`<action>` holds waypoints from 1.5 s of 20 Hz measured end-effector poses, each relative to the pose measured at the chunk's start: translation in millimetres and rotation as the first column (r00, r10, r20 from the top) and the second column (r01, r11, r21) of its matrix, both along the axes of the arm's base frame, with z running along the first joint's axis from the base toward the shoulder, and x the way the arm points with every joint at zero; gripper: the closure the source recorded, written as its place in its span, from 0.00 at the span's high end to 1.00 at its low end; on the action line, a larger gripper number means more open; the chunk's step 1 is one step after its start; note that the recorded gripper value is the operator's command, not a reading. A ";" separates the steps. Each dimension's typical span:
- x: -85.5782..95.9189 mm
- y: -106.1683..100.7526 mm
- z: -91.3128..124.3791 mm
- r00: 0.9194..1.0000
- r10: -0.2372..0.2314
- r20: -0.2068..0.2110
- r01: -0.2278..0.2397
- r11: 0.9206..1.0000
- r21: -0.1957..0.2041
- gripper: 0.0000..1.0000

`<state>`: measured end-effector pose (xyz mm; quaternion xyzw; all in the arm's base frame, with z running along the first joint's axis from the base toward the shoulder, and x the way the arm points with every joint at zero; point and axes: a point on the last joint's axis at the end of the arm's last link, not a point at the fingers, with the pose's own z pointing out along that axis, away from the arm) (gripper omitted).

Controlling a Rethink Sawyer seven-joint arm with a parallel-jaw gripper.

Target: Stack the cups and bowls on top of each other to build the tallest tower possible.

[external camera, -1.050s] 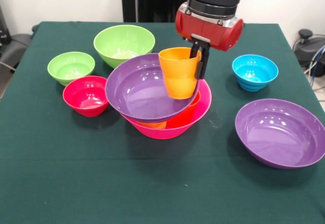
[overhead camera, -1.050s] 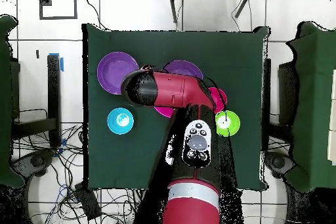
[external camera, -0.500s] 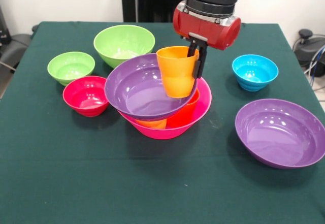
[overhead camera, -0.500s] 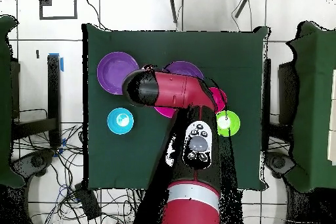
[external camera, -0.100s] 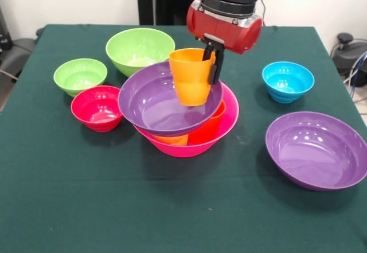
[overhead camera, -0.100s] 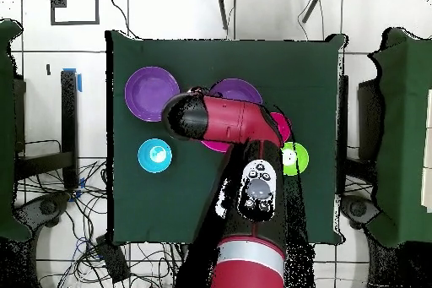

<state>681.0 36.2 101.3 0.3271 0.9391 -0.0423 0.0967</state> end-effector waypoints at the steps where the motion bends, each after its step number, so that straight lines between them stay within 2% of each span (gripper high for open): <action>1: -2.9 -0.2 -0.7 1.000 -0.002 -0.005 0.002 1.000 0.001 0.00; 14: -41.7 4.0 2.3 0.998 -0.029 -0.061 0.030 0.999 0.023 0.00; 20: -49.3 4.9 4.5 0.997 -0.032 -0.070 0.034 0.999 0.026 0.00; 30: -48.9 -2.1 5.6 0.997 -0.043 -0.069 0.045 0.999 0.027 0.00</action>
